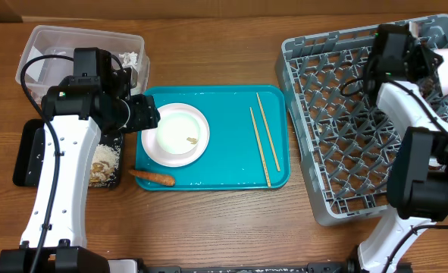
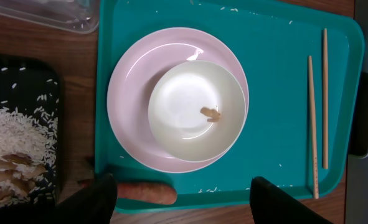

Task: Sort waste into correct bins and load items into the dishwasher
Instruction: 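Set the pink bowl in the rack's upper right corner and release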

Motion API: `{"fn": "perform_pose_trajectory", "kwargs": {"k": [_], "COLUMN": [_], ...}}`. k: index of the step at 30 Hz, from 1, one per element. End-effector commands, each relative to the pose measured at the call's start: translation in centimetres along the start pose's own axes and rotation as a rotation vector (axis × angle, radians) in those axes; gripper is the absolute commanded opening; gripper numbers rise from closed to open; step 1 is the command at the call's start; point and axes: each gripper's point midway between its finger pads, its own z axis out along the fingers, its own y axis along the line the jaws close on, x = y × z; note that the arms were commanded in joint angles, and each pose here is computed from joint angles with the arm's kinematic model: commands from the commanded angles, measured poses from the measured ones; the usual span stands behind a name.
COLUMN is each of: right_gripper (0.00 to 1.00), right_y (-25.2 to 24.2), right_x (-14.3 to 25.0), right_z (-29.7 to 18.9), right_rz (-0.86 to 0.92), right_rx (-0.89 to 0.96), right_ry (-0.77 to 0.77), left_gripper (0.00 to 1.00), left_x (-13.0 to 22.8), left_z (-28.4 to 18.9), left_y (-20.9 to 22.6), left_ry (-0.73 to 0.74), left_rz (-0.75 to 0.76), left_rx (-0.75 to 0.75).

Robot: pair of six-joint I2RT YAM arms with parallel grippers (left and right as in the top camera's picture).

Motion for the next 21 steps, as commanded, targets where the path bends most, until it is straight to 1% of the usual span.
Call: {"fn": "perform_pose_trajectory", "kwargs": {"k": [1, 4, 7, 10, 12, 13, 15, 16, 19, 21], "right_gripper": [0.2, 0.21, 0.22, 0.27, 0.29, 0.29, 0.38, 0.42, 0.43, 0.38], "right_y": [-0.4, 0.3, 0.4, 0.5, 1.0, 1.4, 2.2, 2.7, 3.3, 4.2], "right_x": [0.2, 0.6, 0.9, 0.9, 1.1, 1.2, 1.3, 1.2, 1.4, 1.6], "right_z": [-0.7, -1.0, -1.1, -1.5, -2.1, -2.6, -3.9, -5.3, -8.6, -11.8], "right_rz": [0.143, 0.144, 0.166, 0.243, 0.305, 0.334, 0.433, 0.502, 0.561, 0.531], "right_rx": [-0.007, -0.067, -0.077, -0.11, -0.188, -0.241, -0.381, -0.503, -0.722, -0.911], "right_ry": [0.0, -0.003, 0.006, 0.001, -0.005, -0.007, -0.006, -0.008, -0.002, -0.01], "left_gripper": [0.71, 0.71, 0.71, 0.71, 0.71, 0.71, 0.71, 0.71, 0.71, 0.71], "left_x": [-0.2, -0.2, -0.2, -0.2, -0.2, -0.2, -0.2, -0.2, -0.1, -0.1], "left_z": [-0.4, -0.4, -0.4, -0.4, -0.4, -0.4, -0.4, -0.4, -0.4, -0.4], "left_y": [-0.3, -0.3, -0.3, -0.3, -0.3, -0.3, -0.3, -0.3, -0.3, -0.3], "left_ry": [-0.015, -0.015, -0.015, -0.015, -0.015, -0.015, -0.014, -0.012, -0.01, -0.01], "left_rz": [0.009, 0.009, 0.009, 0.009, 0.009, 0.009, 0.008, 0.008, 0.007, 0.007], "left_rx": [0.0, 0.0, 0.0, 0.0, 0.0, 0.0, 0.0, 0.0, 0.0, 0.0]}}
